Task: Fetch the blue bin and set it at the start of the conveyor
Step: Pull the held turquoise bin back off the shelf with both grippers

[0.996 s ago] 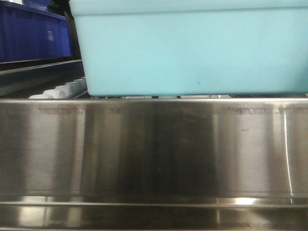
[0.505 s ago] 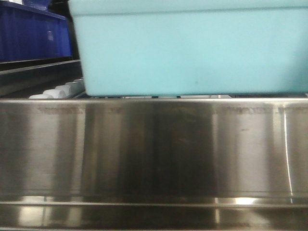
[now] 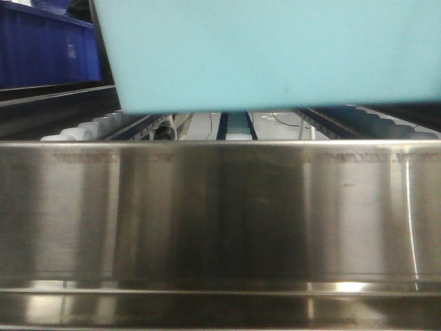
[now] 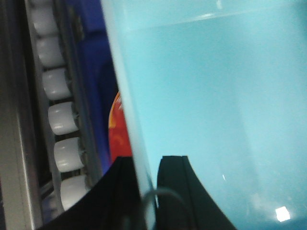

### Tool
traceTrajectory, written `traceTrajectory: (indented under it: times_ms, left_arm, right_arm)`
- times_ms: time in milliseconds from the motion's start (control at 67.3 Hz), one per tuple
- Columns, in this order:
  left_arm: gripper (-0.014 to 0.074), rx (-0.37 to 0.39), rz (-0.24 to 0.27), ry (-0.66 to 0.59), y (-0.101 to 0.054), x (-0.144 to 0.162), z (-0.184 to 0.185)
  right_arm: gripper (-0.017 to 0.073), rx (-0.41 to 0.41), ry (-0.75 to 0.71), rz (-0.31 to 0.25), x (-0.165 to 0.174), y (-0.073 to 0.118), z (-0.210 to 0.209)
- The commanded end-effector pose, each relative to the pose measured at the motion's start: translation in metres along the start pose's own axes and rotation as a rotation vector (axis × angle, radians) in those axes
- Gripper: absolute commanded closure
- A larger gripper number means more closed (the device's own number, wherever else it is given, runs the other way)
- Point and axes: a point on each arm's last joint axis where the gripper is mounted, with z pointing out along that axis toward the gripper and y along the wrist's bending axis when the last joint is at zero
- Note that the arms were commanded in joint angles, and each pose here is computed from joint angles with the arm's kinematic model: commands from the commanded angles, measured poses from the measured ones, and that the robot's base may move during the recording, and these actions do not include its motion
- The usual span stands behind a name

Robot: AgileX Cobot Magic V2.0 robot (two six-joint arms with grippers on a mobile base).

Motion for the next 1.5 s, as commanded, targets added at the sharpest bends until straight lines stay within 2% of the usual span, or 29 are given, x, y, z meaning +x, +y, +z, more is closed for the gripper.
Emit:
traceTrajectory:
  times_ms: [0, 208, 357, 595, 833, 1487]
  left_arm:
    - [0.0705, 0.033, 0.01, -0.096, 0.0, 0.001, -0.039]
    - [0.0705, 0.079, 0.002, -0.249, 0.004, 0.002, -0.093]
    - [0.0705, 0.097, -0.003, -0.32, 0.004, -0.004, -0.119]
    - [0.0705, 0.066, 0.006, -0.327, 0.006, -0.006, -0.117]
    - [0.0705, 0.069, 0.007, -0.335, 0.006, -0.007, -0.116]
    - [0.0705, 0.149, 0.014, -0.58, -0.001, -0.027, -0.126]
  right_arm:
    - [0.0711, 0.014, -0.122, -0.038, -0.003, 0.005, -0.039]
    - [0.0711, -0.019, -0.287, -0.052, -0.01, 0.017, -0.094]
    - [0.0711, -0.027, -0.307, -0.055, -0.011, 0.019, -0.102]
    - [0.0711, -0.027, -0.303, -0.055, -0.011, 0.019, -0.102]
    - [0.0711, -0.026, -0.314, -0.055, -0.012, 0.019, -0.102]
    - [0.0711, -0.024, -0.341, -0.054, -0.014, 0.019, -0.103]
